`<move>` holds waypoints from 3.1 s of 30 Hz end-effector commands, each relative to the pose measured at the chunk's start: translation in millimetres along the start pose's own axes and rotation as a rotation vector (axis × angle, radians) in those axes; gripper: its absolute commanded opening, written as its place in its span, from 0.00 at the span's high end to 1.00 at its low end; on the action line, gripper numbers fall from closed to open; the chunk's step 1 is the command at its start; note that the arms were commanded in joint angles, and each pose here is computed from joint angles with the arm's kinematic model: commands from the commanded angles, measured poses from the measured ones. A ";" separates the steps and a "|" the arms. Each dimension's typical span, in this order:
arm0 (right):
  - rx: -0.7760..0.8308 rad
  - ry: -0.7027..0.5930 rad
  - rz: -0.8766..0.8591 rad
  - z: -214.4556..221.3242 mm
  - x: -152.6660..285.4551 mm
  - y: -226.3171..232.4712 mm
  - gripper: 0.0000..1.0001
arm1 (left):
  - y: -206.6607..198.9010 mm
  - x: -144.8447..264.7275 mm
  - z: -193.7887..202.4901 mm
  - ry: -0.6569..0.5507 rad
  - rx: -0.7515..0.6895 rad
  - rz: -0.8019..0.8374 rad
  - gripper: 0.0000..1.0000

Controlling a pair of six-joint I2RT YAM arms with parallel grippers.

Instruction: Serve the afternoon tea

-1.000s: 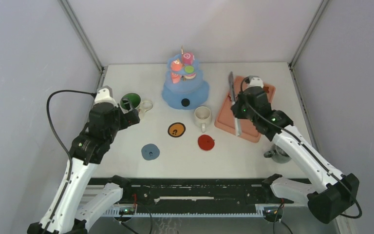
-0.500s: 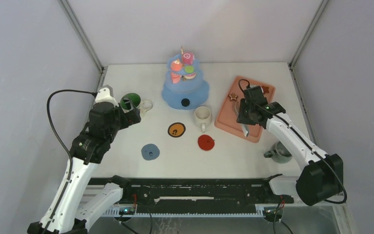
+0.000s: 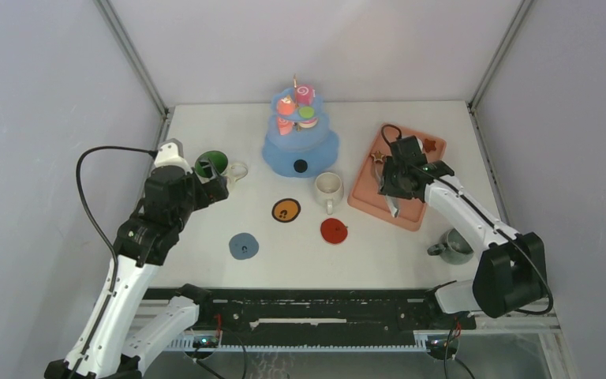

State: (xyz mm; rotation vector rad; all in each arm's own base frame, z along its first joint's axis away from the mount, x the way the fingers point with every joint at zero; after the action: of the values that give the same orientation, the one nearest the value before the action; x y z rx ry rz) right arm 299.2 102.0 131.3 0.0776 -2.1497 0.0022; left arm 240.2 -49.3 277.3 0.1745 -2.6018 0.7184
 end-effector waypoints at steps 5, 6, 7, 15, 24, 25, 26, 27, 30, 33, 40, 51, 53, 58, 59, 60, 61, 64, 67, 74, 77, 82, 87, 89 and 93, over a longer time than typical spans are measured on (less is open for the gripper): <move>-0.024 -0.095 -0.007 -42.9 -7.7 7.8 0.50 | 1.0 -2.3 1.3 -0.010 0.021 0.006 0.03; -0.022 -0.091 -0.004 -43.5 -9.8 7.8 0.50 | 1.2 -1.7 1.0 -0.012 0.020 0.006 0.03; -0.022 -0.090 0.001 -44.3 -11.1 7.4 0.50 | 1.8 -0.7 0.2 -0.016 0.021 0.006 0.03; -0.013 -0.112 0.033 -53.5 -12.3 3.1 0.49 | 6.3 0.3 1.9 -0.018 0.018 -0.009 0.03; 0.018 -0.084 0.039 -58.9 -24.1 3.2 0.50 | 6.7 0.9 1.5 -0.022 0.022 -0.010 0.02; 0.019 -0.085 0.038 -59.8 -24.1 3.2 0.50 | 6.7 1.1 1.2 -0.023 0.022 -0.010 0.02; 0.020 -0.085 0.039 -60.3 -24.3 3.0 0.51 | 6.7 1.5 0.7 -0.025 0.024 -0.009 0.02; 0.020 -0.086 0.043 -60.7 -24.3 2.0 0.52 | 6.4 1.9 0.6 -0.026 0.026 -0.008 0.02; 0.019 -0.088 0.050 -60.7 -22.5 -0.5 0.57 | 6.1 1.9 0.2 -0.026 0.023 -0.007 0.03; 0.015 -0.094 0.055 -61.7 -18.1 -2.9 0.61 | 5.9 0.7 1.4 -0.020 0.021 -0.008 0.02; 0.008 -0.147 0.045 -69.0 6.0 -7.2 0.65 | 4.4 -0.1 1.5 -0.015 0.022 -0.004 0.03; 0.000 -0.165 0.055 -66.7 28.6 -16.5 0.66 | 3.4 -0.4 1.4 -0.014 0.019 0.001 0.02; 0.001 -0.165 0.050 -67.4 27.1 -15.8 0.66 | 2.6 -0.6 1.7 -0.011 0.019 0.004 0.02; 0.011 -0.148 0.027 -66.9 17.4 -10.7 0.55 | 3.1 -0.4 1.9 -0.013 0.019 0.003 0.03; 0.015 -0.144 0.024 -67.0 14.9 -9.8 0.54 | 3.3 -0.1 1.7 -0.014 0.018 0.003 0.03; 0.017 -0.140 0.025 -66.6 12.7 -9.8 0.53 | 3.8 -0.4 2.2 -0.013 0.018 0.002 0.03; 0.021 -0.138 0.027 -66.7 10.6 -9.9 0.53 | 4.1 -0.1 2.1 -0.015 0.018 0.001 0.03; 0.036 -0.136 0.045 -66.9 7.3 -12.8 0.52 | 5.3 0.3 2.5 -0.017 0.019 -0.002 0.03; 0.063 -0.112 0.061 -63.1 0.6 -16.0 0.51 | 6.1 -0.1 3.1 -0.017 0.020 -0.005 0.02; 0.127 -0.073 0.056 -69.5 -14.1 -14.1 0.50 | 5.7 0.3 1.6 -0.020 0.024 -0.007 0.03; 0.136 -0.068 0.062 -71.5 -18.4 -15.0 0.50 | 6.5 1.9 0.3 -0.026 0.028 -0.009 0.03; 0.147 -0.063 0.071 -74.5 -20.1 -17.5 0.48 | 8.0 3.8 -0.1 -0.029 0.029 -0.014 0.03; 0.191 -0.053 0.066 -74.0 -24.5 -19.5 0.47 | 7.9 4.3 -0.2 -0.030 0.032 -0.014 0.03; 0.206 -0.042 0.045 -72.7 -26.5 -19.0 0.48 | 7.4 4.0 0.0 -0.028 0.032 -0.012 0.03; 0.215 -0.024 0.008 -69.9 -29.2 -20.0 0.49 | 7.6 5.3 -0.6 -0.031 0.033 -0.010 0.03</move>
State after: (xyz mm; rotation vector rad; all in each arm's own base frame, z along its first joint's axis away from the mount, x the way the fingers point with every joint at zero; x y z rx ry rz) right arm 359.5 85.3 129.0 0.1383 -2.1116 0.2301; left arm 233.1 -45.8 277.8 0.1848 -2.6079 0.7344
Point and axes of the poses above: each gripper's point midway between its finger pads, its own x axis back along the fingers, its own y axis along the line the jaws close on, z = x × y, the point moved 1 cm from there along x, back along the fingers, and after that the axes turned 13 degrees about x, right-handed, at the moved point
